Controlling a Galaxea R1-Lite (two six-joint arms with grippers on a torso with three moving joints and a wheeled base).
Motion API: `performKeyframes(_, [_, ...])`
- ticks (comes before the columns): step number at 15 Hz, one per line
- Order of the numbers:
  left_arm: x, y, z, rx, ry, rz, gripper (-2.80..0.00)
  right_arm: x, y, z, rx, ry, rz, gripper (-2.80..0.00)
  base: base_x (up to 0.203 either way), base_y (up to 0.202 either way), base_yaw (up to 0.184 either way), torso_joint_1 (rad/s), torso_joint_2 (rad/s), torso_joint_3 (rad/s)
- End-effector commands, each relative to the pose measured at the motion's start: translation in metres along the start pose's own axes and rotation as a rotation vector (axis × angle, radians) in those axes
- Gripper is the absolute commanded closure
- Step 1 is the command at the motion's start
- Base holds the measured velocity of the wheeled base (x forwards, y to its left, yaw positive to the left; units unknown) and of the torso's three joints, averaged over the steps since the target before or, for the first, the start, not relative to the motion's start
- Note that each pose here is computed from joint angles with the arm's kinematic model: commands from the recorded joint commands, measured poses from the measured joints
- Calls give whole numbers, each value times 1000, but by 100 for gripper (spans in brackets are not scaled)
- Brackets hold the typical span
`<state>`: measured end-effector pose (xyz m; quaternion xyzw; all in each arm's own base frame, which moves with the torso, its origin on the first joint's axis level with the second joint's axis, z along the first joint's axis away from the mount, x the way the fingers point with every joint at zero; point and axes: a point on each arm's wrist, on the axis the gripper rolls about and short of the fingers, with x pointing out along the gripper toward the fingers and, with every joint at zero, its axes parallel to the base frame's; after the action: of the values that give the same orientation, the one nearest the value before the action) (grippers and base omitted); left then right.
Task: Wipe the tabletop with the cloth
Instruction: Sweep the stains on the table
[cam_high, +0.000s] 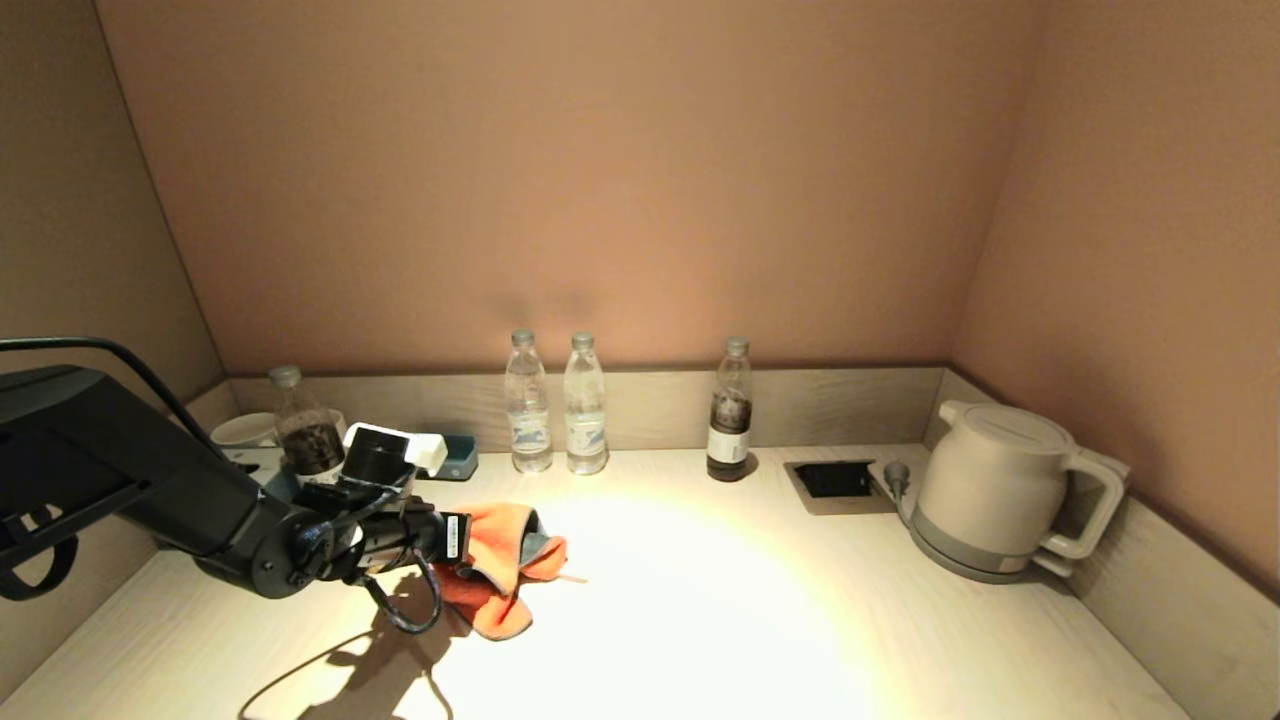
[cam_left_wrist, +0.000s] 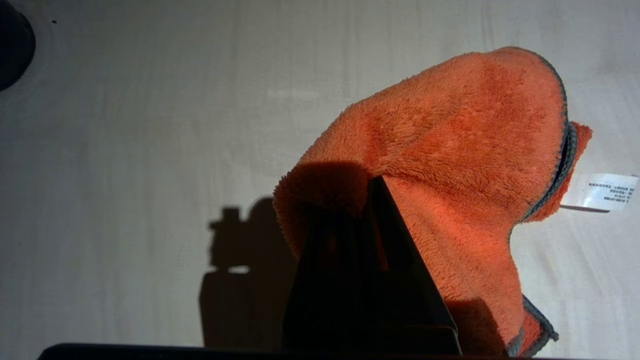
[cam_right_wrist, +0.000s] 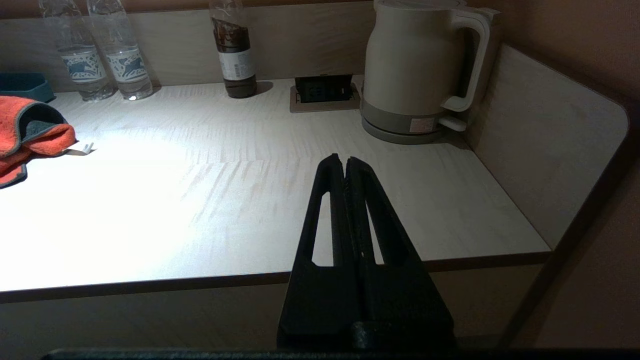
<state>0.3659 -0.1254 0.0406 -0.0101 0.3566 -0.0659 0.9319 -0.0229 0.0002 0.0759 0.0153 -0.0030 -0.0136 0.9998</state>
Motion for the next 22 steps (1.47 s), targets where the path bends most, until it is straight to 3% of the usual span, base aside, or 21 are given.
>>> performKeyframes(1, [19, 5, 7, -47, -28, 59, 0, 0, 0, 0, 0, 1, 0, 0, 0, 0, 0, 0, 0, 0])
performKeyframes(6, [58, 1, 17, -105, -92, 227, 0, 0, 0, 0, 0, 1, 0, 0, 0, 0, 0, 0, 0, 0])
performKeyframes(12, [77, -12, 26, -119, -90, 241, 0, 0, 0, 0, 0, 1, 0, 0, 0, 0, 0, 0, 0, 0])
performKeyframes(16, [86, -39, 22, -86, -99, 243, 0, 0, 0, 0, 0, 1, 0, 0, 0, 0, 0, 0, 0, 0])
performKeyframes(19, [75, -94, 23, -32, -118, 167, 0, 0, 0, 0, 0, 1, 0, 0, 0, 0, 0, 0, 0, 0])
performKeyframes(21, [68, -119, 21, -1, -121, 125, 0, 0, 0, 0, 0, 1, 0, 0, 0, 0, 0, 0, 0, 0])
performKeyframes(22, [67, -120, 21, 1, -120, 124, 0, 0, 0, 0, 0, 1, 0, 0, 0, 0, 0, 0, 0, 0])
